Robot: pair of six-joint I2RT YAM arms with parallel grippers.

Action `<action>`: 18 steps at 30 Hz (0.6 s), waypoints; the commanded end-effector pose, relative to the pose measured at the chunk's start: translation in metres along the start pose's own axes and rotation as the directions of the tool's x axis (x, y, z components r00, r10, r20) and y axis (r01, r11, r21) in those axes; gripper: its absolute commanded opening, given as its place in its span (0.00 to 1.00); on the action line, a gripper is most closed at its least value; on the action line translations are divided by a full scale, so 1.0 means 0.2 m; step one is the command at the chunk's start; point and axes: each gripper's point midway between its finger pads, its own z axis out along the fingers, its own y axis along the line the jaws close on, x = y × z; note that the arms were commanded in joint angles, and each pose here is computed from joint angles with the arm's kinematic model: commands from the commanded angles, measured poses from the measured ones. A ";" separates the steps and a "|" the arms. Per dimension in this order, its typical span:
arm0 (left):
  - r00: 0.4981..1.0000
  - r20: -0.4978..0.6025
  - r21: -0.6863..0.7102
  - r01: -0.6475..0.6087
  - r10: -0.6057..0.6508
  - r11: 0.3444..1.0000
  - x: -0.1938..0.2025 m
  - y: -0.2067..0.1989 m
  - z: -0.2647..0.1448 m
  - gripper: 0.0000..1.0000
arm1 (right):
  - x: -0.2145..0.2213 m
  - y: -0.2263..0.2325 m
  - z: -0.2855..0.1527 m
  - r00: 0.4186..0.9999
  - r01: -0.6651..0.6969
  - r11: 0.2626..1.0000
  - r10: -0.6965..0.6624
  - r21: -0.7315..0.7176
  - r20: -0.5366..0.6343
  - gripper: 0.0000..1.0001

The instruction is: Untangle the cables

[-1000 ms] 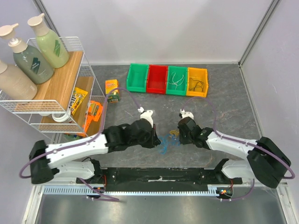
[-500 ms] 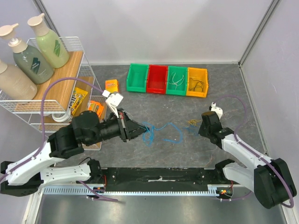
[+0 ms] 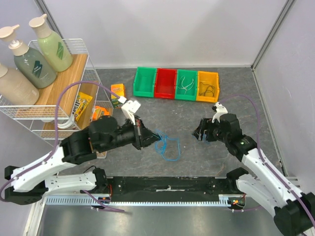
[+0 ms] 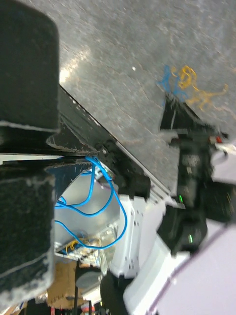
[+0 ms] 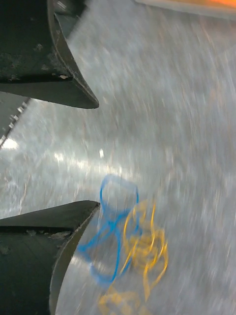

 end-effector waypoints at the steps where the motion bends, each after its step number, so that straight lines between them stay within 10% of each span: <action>1: 0.996 -0.062 -0.102 -0.065 0.059 0.993 0.13 0.16 0.12 0.02 | 0.01 0.48 -0.24 0.983 0.151 0.855 -0.185 -0.497 -0.019 0.84; 12: 0.982 -0.185 -0.284 -0.077 0.024 0.956 0.40 0.46 0.21 0.02 | -0.03 0.93 -0.67 0.979 0.181 0.499 -0.172 -0.848 0.108 0.93; 18: 0.986 -0.164 -0.282 -0.059 0.012 0.958 0.39 0.46 0.18 0.02 | 0.07 0.99 -0.58 0.977 0.131 0.506 -0.210 -0.852 0.026 0.92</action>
